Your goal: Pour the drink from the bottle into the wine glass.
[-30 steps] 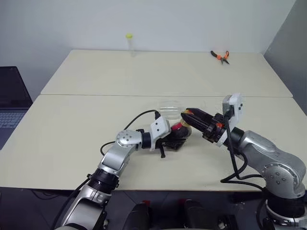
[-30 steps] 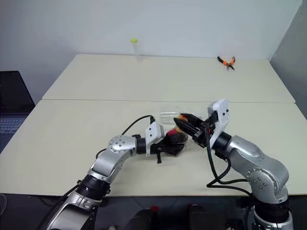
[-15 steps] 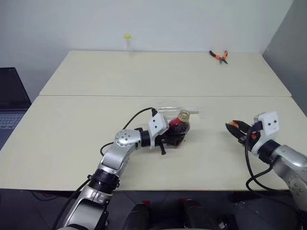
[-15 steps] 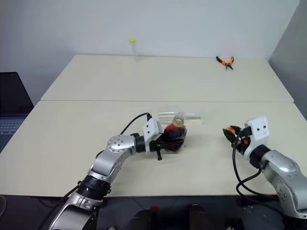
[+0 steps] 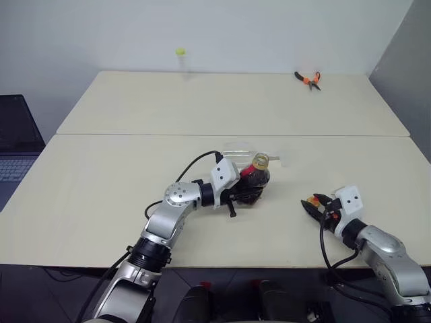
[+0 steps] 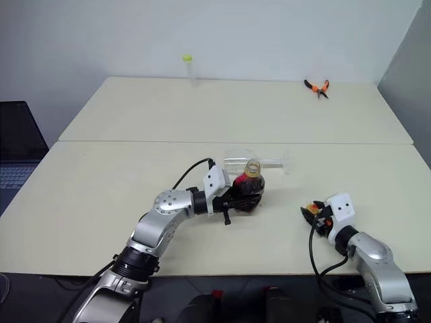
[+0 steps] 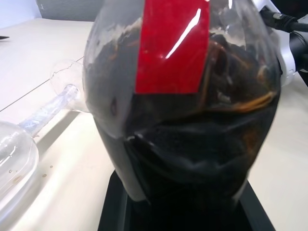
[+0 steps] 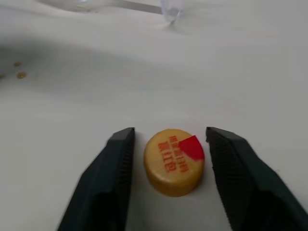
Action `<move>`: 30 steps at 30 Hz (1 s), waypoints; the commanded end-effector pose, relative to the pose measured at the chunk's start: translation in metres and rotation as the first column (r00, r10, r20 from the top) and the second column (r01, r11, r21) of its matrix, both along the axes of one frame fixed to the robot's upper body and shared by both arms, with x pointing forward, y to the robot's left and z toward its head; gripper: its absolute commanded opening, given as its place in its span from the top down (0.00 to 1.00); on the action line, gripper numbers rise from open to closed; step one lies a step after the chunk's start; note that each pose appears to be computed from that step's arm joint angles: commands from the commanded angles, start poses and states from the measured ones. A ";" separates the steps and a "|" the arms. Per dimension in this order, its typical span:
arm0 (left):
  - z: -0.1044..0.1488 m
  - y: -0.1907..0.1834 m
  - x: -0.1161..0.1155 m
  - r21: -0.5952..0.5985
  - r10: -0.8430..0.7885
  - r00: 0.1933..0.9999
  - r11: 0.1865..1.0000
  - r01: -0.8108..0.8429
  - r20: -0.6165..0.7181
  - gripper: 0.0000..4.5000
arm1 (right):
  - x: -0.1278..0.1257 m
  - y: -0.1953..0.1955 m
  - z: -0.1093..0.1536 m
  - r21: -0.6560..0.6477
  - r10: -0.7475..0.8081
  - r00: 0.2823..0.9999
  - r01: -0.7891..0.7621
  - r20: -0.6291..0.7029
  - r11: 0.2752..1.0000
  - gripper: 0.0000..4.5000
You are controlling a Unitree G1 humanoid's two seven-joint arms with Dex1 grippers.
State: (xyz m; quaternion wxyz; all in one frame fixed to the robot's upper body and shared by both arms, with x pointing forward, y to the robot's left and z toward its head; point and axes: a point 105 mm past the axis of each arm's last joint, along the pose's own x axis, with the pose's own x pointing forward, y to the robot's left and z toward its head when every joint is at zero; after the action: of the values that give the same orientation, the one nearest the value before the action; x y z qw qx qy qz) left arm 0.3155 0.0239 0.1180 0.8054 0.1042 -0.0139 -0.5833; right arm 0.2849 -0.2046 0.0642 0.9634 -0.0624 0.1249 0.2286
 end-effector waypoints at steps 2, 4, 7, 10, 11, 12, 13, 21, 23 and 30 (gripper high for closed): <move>0.020 0.002 0.003 -0.068 0.034 0.997 0.997 -0.029 0.070 0.86 | -0.006 -0.003 0.004 0.063 0.003 1.000 -0.002 -0.018 0.998 0.06; 0.023 0.008 0.009 -0.096 0.102 0.992 0.991 -0.094 0.074 0.86 | -0.006 -0.001 0.018 0.067 0.006 0.999 -0.008 0.039 0.998 0.05; 0.030 0.022 0.019 -0.149 0.218 0.973 0.967 -0.205 0.077 0.86 | -0.004 0.004 0.048 0.028 0.011 0.986 -0.016 0.166 1.000 0.05; 0.037 0.051 0.037 -0.221 0.415 0.907 0.893 -0.393 0.066 0.86 | -0.006 0.027 0.087 -0.018 0.107 0.950 -0.106 0.295 0.994 0.05; 0.038 0.063 0.043 -0.238 0.483 0.873 0.857 -0.458 0.059 0.86 | -0.010 0.041 0.098 -0.035 0.173 0.933 -0.171 0.317 0.985 0.05; 0.039 0.074 0.048 -0.251 0.540 0.840 0.822 -0.512 0.055 0.86 | -0.013 0.054 0.107 -0.053 0.238 0.914 -0.234 0.329 0.971 0.05; 0.039 0.080 0.050 -0.257 0.569 0.820 0.802 -0.540 0.054 0.86 | -0.016 0.062 0.111 -0.064 0.275 0.903 -0.269 0.330 0.961 0.05; 0.037 0.158 0.081 -0.300 0.839 0.540 0.533 -0.791 0.066 0.86 | -0.027 0.145 0.146 -0.163 0.600 0.730 -0.582 0.327 0.796 0.05; 0.035 0.173 0.088 -0.301 0.871 0.486 0.483 -0.822 0.068 0.86 | -0.021 0.155 0.146 -0.174 0.614 0.720 -0.592 0.324 0.787 0.05; 0.031 0.199 0.107 -0.304 0.918 0.391 0.392 -0.868 0.066 0.86 | -0.010 0.172 0.145 -0.211 0.640 0.693 -0.607 0.331 0.766 0.05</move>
State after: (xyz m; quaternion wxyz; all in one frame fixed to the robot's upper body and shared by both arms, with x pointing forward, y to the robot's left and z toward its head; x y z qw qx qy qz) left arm 0.4197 0.2175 0.1291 0.9945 0.0598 -0.0718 -0.0476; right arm 0.2768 -0.0377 0.1978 0.8373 -0.1735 -0.0554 0.5156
